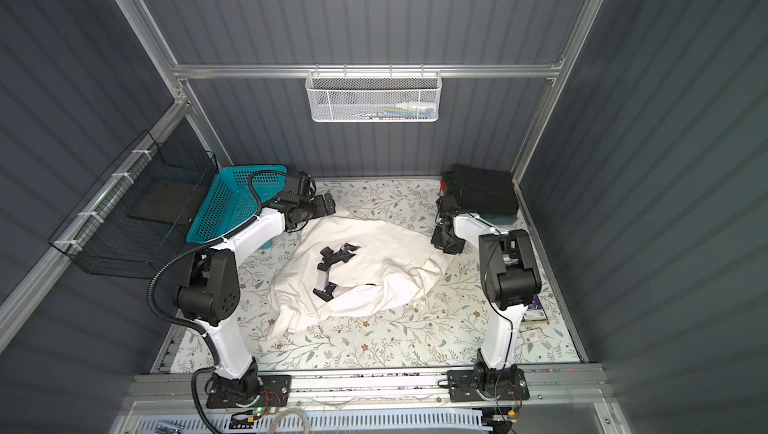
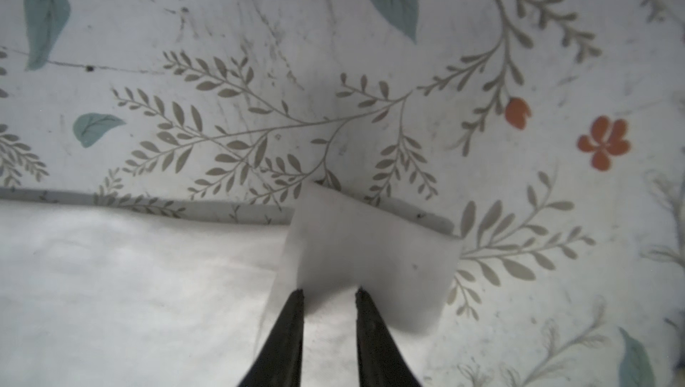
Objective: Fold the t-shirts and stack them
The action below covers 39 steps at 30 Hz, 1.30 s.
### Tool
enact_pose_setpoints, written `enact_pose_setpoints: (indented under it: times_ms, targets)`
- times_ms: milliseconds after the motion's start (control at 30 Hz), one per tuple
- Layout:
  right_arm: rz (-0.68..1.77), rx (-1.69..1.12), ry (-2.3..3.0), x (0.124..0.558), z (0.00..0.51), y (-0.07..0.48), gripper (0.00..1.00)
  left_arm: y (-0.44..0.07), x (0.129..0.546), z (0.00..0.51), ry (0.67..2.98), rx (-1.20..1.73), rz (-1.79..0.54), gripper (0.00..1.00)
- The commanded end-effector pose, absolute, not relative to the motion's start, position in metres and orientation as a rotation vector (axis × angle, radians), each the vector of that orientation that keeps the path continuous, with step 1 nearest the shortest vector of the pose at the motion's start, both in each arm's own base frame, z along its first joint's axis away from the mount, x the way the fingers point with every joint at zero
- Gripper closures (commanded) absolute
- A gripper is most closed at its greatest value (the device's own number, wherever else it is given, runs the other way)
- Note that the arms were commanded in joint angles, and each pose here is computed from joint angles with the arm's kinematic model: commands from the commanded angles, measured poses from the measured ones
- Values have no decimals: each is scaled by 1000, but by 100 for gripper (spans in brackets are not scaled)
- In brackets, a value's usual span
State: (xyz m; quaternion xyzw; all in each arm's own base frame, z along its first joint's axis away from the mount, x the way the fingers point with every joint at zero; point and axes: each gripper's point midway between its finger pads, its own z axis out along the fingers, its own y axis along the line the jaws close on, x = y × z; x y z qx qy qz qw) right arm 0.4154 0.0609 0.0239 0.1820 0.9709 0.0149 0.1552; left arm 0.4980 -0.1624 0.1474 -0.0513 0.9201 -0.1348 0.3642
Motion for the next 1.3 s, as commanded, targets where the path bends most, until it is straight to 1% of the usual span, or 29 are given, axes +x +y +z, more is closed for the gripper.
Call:
enact_pose_setpoints:
  times_ms: [0, 33, 67, 133, 233, 467, 600, 800, 867, 933, 1000, 1233, 1267]
  targets:
    - [9, 512, 2785, 414, 27, 54, 73, -167, 505, 153, 2354, -85, -367, 0]
    - [17, 512, 2778, 415, 30, 55, 72, -167, 505, 154, 2353, -85, -368, 0]
    - [27, 512, 2773, 416, 32, 55, 69, -168, 505, 154, 2351, -80, -367, 0]
    - [29, 517, 2754, 419, 36, 55, 55, -168, 506, 153, 2349, -74, -364, 0]
    - [0, 523, 2740, 425, 37, 51, 54, -165, 512, 149, 2353, -76, -345, 0]
    - [-44, 518, 2758, 443, 31, 47, 52, -173, 520, 151, 2349, -41, -382, 0]
    - [-32, 518, 2775, 441, 25, 49, 56, -175, 521, 156, 2336, -32, -393, 0]
    - [-31, 515, 2782, 438, 21, 50, 57, -177, 522, 156, 2332, -25, -409, 0]
    - [-31, 509, 2791, 437, 21, 50, 62, -178, 522, 151, 2342, -21, -408, 0]
    - [-35, 505, 2797, 437, 20, 50, 63, -178, 522, 149, 2347, -21, -410, 0]
    - [-36, 502, 2799, 436, 20, 50, 68, -178, 521, 148, 2350, -23, -412, 0]
    - [-70, 496, 2802, 436, 19, 46, 91, -178, 522, 145, 2353, -17, -404, 0]
    - [-77, 496, 2801, 436, 20, 46, 92, -178, 522, 144, 2354, -16, -403, 0]
